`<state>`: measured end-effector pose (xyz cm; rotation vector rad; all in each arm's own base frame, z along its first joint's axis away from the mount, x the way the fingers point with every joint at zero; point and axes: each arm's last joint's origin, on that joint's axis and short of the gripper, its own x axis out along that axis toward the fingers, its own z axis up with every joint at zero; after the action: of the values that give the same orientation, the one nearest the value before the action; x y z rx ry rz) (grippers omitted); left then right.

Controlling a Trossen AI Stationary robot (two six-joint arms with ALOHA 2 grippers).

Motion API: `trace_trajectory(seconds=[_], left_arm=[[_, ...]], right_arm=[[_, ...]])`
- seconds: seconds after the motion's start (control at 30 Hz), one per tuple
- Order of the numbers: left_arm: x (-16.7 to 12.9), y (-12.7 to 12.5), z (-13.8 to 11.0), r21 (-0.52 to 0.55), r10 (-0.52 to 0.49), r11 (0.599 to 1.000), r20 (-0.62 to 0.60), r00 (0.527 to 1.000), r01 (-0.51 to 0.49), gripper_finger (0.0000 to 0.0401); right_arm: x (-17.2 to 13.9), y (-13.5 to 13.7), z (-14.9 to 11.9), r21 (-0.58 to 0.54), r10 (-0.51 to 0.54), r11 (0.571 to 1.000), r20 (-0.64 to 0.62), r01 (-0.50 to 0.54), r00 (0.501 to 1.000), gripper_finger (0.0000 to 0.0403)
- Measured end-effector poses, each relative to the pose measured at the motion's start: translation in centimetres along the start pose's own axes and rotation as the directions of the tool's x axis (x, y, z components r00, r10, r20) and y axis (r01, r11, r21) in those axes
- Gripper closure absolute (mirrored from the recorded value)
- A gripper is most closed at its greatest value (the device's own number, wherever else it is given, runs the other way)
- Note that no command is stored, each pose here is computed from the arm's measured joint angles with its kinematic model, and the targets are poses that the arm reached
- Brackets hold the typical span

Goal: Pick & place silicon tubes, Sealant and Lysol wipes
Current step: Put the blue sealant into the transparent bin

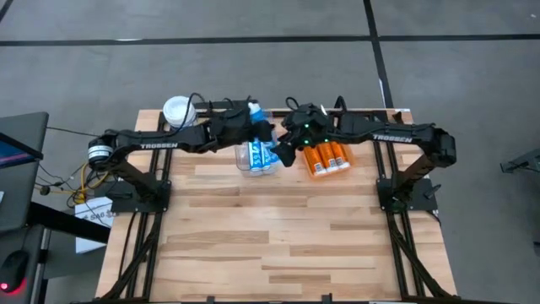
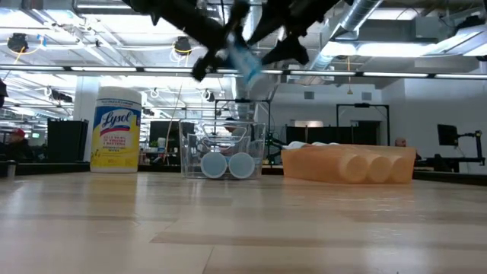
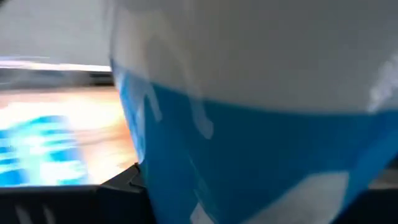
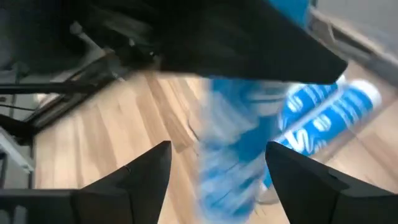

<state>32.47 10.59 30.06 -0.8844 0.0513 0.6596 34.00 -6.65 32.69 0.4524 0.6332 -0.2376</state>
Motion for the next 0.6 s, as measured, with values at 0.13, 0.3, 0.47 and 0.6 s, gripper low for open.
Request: trace_trajectory(seconds=[0.13, 0.3, 0.47, 0.6], left_arm=[[-0.1, 1.9, 0.0, -0.001, 0.197, 0.98, 0.018, 0.98, -0.197, 0.0209], [-0.2, 3.3, 0.5, -0.031, 0.302, 0.953, 0.004, 0.953, -0.302, 0.0209], [0.0, 4.4, 1.5, -0.054, 0.361, 0.932, 0.037, 0.932, -0.359, 0.0209], [0.7, 5.8, 1.9, -0.069, 0.415, 0.908, 0.021, 0.91, -0.413, 0.0209]], right_arm=[[-0.7, -0.5, -0.6, -0.032, -0.062, 0.998, -0.063, 0.06, 0.996, 0.0147], [-1.1, -1.3, -1.0, -0.057, -0.167, 0.985, -0.102, 0.162, 0.981, 0.0145], [-1.1, -1.4, -1.4, -0.068, -0.183, 0.982, -0.139, 0.175, 0.973, 0.0144], [-1.1, -0.9, -1.7, -0.079, -0.177, 0.983, -0.143, 0.167, 0.974, 0.0144]])
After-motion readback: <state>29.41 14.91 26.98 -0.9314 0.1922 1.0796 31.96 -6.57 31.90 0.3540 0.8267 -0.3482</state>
